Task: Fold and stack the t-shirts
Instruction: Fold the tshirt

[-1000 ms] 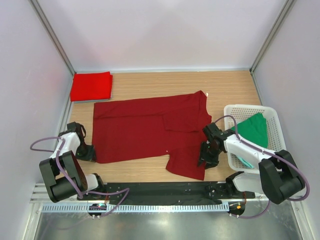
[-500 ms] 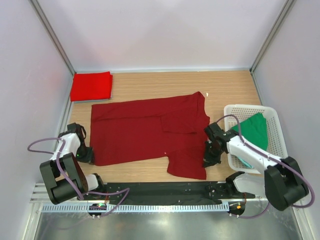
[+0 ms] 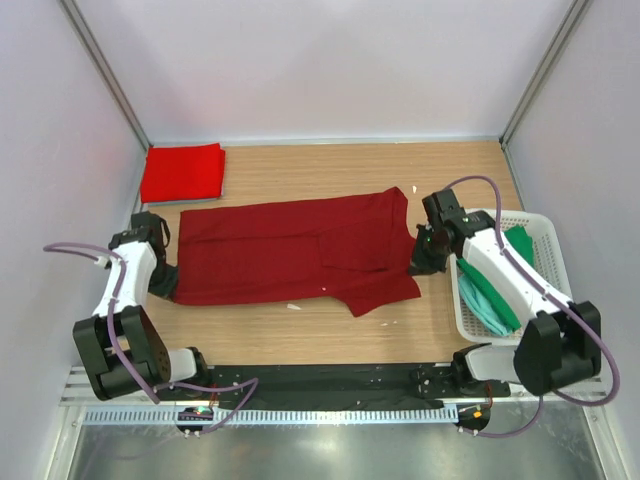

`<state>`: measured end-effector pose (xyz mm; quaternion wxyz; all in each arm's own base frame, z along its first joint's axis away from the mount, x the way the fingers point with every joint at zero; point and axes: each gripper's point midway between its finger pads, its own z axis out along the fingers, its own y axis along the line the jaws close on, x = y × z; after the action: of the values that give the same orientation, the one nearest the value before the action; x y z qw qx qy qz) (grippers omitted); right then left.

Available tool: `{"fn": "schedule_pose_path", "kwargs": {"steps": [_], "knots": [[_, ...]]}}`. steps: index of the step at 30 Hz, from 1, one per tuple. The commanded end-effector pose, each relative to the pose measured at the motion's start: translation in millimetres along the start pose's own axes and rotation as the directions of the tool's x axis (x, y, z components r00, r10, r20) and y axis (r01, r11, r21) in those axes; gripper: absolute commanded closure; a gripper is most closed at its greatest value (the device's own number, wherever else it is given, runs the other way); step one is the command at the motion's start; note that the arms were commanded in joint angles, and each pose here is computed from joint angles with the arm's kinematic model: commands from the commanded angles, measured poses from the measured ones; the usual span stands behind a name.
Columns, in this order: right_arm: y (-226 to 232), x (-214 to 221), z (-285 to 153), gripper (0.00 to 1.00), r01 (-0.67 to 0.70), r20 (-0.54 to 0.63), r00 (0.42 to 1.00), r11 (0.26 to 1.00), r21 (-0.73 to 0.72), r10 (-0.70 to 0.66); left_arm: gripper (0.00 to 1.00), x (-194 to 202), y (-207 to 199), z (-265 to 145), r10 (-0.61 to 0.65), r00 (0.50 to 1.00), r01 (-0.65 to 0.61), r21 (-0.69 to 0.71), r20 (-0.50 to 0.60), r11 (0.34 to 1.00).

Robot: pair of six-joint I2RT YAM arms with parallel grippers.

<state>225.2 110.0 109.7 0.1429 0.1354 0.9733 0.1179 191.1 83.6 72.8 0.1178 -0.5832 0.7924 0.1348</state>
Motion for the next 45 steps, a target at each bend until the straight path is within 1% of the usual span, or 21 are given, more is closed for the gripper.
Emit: {"fn": "schedule_pose_path", "kwargs": {"steps": [1,2,3,5,6,8,9,10,11,14,21,25,30,34,43,44,45], "knots": [[13.1,-52.7,-5.5,0.99,0.009,0.110,0.994,1.000,-0.028,-0.006,1.00,-14.2,-9.5,-7.2,0.102,0.993,-0.102,-0.007,0.053,0.995],[15.2,-63.0,-6.4,0.99,0.005,0.124,0.992,0.999,-0.033,-0.001,1.00,-15.1,-14.7,-8.3,0.111,0.992,-0.111,0.004,0.053,0.994],[24.1,-80.7,-14.4,0.99,0.013,0.164,0.986,0.998,-0.055,-0.003,1.00,-17.0,-20.4,-10.8,0.115,0.992,-0.116,0.014,0.055,0.993],[27.1,-96.6,-8.1,0.99,0.004,0.155,0.988,0.998,-0.056,0.005,1.00,-16.6,-29.9,-7.7,0.142,0.989,-0.144,0.023,0.049,0.989],[34.6,-110.8,-13.6,0.99,0.011,0.182,0.983,0.997,-0.073,0.003,1.00,-17.2,-37.0,-8.5,0.147,0.988,-0.149,0.039,0.042,0.988],[36.9,-123.2,-7.6,0.99,0.001,0.179,0.984,0.997,-0.078,0.013,1.00,-16.3,-47.0,-5.4,0.174,0.984,-0.175,0.049,0.031,0.983],[41.9,-133.2,-10.4,0.99,0.007,0.198,0.980,0.996,-0.086,0.010,1.00,-18.7,-52.2,-6.3,0.180,0.983,-0.182,0.057,0.035,0.982],[41.7,-137.1,-2.1,0.99,0.011,0.184,0.983,0.997,-0.076,0.003,1.00,-21.3,-56.3,-5.4,0.182,0.982,-0.184,0.061,0.041,0.981],[44.7,-145.9,-4.5,0.99,0.014,0.197,0.980,0.996,-0.084,0.003,1.00,-21.7,-59.0,-1.1,0.196,0.980,-0.198,0.049,0.034,0.979],[48.4,-160.3,-1.5,0.99,0.011,0.200,0.980,0.996,-0.094,0.008,1.00,-31.4,-71.0,-0.5,0.212,0.976,-0.214,0.049,0.052,0.976],[51.3,-181.2,9.8,0.99,0.011,0.193,0.981,0.997,-0.074,0.004,1.00,-54.2,-105.0,-7.5,0.239,0.966,-0.248,0.087,0.100,0.965],[54.9,-189.4,19.6,0.99,0.007,0.192,0.981,0.997,-0.080,0.008,1.00,-58.3,-119.5,-0.6,0.275,0.957,-0.282,0.084,0.089,0.956],[55.6,-195.9,31.0,0.99,-0.001,0.180,0.984,0.998,-0.070,0.014,1.00,-63.9,-138.9,3.1,0.286,0.954,-0.294,0.105,0.087,0.950],[56.0,-201.9,39.1,0.99,-0.007,0.178,0.984,0.998,-0.061,0.018,1.00,-62.8,-144.7,13.6,0.301,0.951,-0.306,0.088,0.068,0.948],[53.6,-207.2,50.8,0.99,-0.033,0.161,0.986,0.998,-0.045,0.040,1.00,-68.0,-161.2,21.7,0.325,0.944,-0.330,0.093,0.059,0.940],[54.4,-207.8,54.0,0.99,-0.037,0.156,0.987,0.998,-0.044,0.044,0.99,-69.5,-164.3,21.0,0.328,0.943,-0.333,0.096,0.062,0.938],[53.7,-208.8,57.3,0.99,-0.044,0.153,0.987,0.998,-0.042,0.050,0.95,-68.6,-164.9,25.1,0.336,0.940,-0.339,0.086,0.054,0.937]]}}
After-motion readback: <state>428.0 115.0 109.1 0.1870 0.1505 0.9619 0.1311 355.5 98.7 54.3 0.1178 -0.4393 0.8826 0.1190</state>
